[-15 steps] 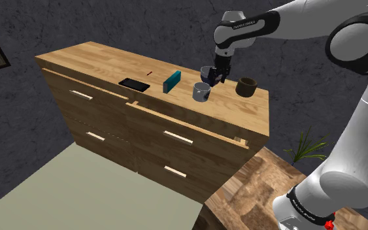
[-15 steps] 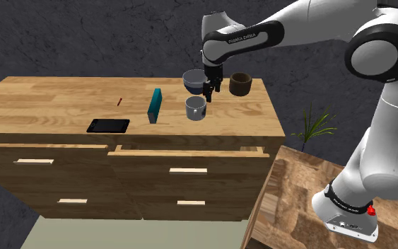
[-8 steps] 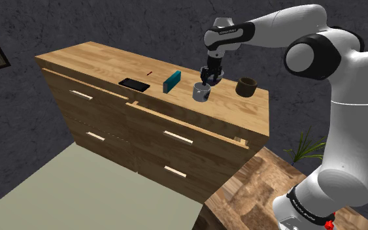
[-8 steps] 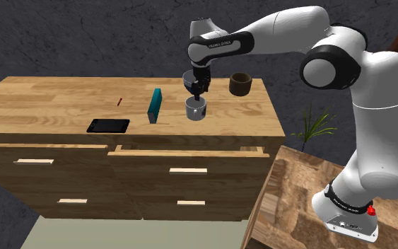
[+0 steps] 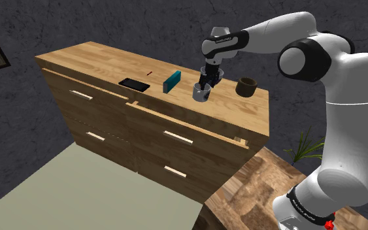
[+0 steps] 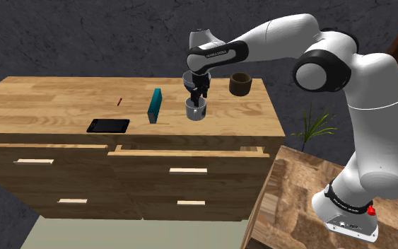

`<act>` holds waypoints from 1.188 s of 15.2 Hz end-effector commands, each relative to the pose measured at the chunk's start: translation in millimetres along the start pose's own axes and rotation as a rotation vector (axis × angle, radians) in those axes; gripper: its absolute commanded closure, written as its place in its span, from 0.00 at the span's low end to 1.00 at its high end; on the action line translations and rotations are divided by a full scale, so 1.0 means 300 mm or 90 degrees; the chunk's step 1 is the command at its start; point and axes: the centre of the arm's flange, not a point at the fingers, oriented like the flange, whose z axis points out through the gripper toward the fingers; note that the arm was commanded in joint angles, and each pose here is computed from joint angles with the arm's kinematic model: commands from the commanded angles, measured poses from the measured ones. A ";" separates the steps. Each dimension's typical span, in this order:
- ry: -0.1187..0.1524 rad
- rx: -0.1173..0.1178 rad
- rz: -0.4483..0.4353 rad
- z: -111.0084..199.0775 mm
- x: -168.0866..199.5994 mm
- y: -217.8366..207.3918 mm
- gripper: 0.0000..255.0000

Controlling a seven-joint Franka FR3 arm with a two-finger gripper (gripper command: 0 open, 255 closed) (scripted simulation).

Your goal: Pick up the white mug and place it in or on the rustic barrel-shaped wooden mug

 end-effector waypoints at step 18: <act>0.001 0.000 0.000 -0.008 0.000 -0.001 1.00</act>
